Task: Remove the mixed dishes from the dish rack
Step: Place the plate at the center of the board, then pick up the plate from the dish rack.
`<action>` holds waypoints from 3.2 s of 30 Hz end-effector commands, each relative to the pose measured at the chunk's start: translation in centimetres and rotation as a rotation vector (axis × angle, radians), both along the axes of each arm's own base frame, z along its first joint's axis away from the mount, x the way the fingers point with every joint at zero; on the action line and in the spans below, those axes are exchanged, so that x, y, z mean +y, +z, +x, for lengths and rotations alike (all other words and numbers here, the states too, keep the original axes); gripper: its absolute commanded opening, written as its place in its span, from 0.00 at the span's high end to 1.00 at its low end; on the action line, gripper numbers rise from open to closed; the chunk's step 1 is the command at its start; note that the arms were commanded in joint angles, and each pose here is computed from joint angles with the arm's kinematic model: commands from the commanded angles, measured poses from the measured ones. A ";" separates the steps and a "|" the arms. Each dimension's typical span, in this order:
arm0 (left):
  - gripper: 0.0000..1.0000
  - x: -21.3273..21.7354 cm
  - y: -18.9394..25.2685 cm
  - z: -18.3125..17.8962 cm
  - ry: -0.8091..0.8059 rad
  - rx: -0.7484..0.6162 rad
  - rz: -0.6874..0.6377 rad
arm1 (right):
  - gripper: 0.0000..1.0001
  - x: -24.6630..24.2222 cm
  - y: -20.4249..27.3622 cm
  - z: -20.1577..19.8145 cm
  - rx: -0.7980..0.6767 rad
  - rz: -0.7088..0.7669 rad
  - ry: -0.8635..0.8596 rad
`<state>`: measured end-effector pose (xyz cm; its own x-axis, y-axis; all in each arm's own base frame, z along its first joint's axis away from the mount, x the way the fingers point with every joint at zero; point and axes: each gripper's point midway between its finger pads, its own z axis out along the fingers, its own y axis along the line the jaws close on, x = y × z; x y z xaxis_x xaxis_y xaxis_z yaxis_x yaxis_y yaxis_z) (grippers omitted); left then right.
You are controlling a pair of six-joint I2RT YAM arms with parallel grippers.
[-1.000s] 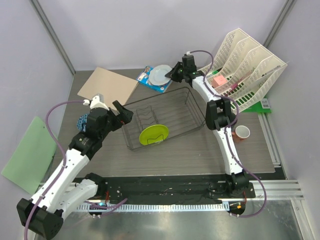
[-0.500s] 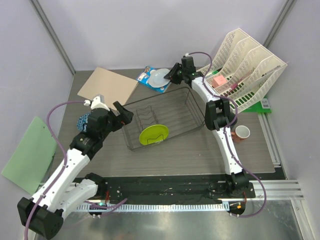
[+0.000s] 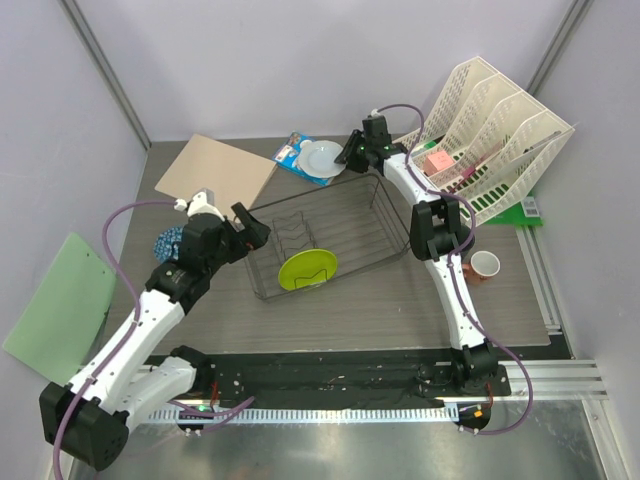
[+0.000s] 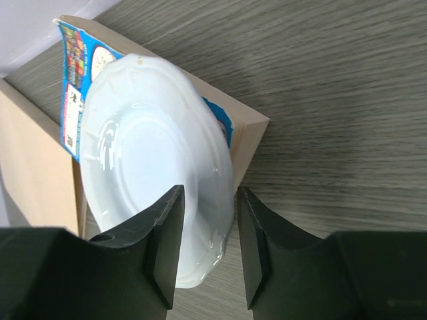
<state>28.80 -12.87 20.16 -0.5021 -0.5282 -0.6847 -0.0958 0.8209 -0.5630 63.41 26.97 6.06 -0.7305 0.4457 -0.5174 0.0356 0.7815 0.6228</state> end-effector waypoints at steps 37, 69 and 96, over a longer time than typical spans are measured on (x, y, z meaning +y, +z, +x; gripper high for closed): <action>0.00 -2.8 0.3 0.5 -0.172 0.001 0.166 | 0.71 -5.0 21.4 -8.1 -0.377 0.005 -0.152; 0.48 -10.1 -2.4 -1.2 -0.866 -0.416 0.665 | 0.69 -6.9 26.2 -31.7 -0.495 0.302 -0.014; 1.00 -10.4 -2.4 -2.8 -0.935 -0.426 0.630 | 0.69 -6.6 23.0 -31.3 -0.431 0.296 -0.021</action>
<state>26.20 -22.86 14.65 -0.2376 0.4702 -0.8500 0.7775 0.6165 0.1238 32.16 20.19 27.42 -0.4978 0.6180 -0.6085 -0.2143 0.5922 0.7767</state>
